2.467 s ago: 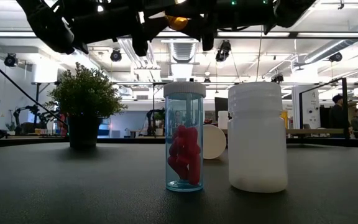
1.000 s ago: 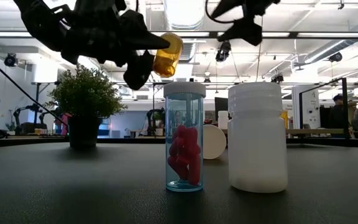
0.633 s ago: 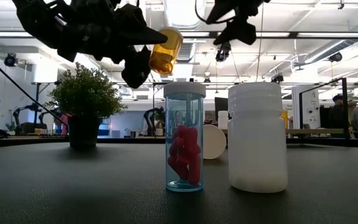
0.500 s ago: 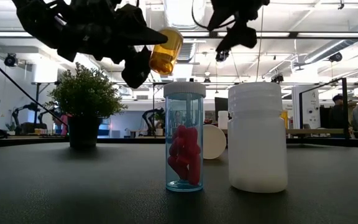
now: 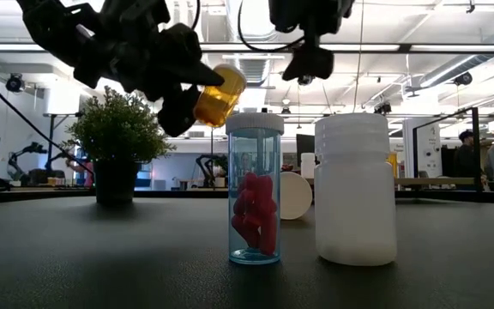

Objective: Pick and place medicine bottles onto shelf by color
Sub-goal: Put the top orange pill bottle on the shelf aligned with the other orange pill bottle

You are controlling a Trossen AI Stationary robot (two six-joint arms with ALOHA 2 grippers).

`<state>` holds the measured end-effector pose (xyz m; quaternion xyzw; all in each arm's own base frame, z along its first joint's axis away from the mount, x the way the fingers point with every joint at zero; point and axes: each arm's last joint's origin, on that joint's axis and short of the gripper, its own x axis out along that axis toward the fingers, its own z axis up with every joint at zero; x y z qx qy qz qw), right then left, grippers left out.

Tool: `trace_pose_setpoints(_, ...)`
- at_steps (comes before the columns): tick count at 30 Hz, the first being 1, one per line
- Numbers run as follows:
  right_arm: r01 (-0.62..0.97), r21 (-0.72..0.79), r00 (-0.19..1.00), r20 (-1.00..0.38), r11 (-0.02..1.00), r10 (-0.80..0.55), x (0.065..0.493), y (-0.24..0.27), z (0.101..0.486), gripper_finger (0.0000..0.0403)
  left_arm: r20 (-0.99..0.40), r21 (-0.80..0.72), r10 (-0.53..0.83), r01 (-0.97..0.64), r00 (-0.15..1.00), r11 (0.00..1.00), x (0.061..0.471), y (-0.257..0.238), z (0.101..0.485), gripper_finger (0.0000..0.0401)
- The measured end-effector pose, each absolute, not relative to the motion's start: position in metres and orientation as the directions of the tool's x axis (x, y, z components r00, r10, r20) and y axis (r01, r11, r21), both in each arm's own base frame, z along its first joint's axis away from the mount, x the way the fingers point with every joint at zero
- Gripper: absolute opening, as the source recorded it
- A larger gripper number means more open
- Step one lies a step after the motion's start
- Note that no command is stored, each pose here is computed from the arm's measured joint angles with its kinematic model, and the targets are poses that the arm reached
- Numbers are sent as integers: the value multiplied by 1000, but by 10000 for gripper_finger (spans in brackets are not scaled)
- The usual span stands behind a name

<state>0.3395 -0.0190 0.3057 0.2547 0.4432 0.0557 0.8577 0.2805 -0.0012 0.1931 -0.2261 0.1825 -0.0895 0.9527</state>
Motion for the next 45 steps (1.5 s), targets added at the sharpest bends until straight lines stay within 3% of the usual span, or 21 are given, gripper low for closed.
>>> trace_pose_setpoints(8, -34, 378, 584, -744, 925, 325, 366, -20, 293, 358, -304, -524, -251, 59, 919, 850, 281, -1, 195, 162)
trace_pose_setpoints(29, -89, 363, 607, -719, 927, 340, 398, -23, 273, 357, -308, -498, -188, 10, 933, 867, 282, 1, 195, 162)
trace_pose_setpoints(45, -77, 369, 600, -725, 926, 339, 402, -23, 264, 294, -299, -461, -151, -4, 942, 888, 283, 2, 196, 162)
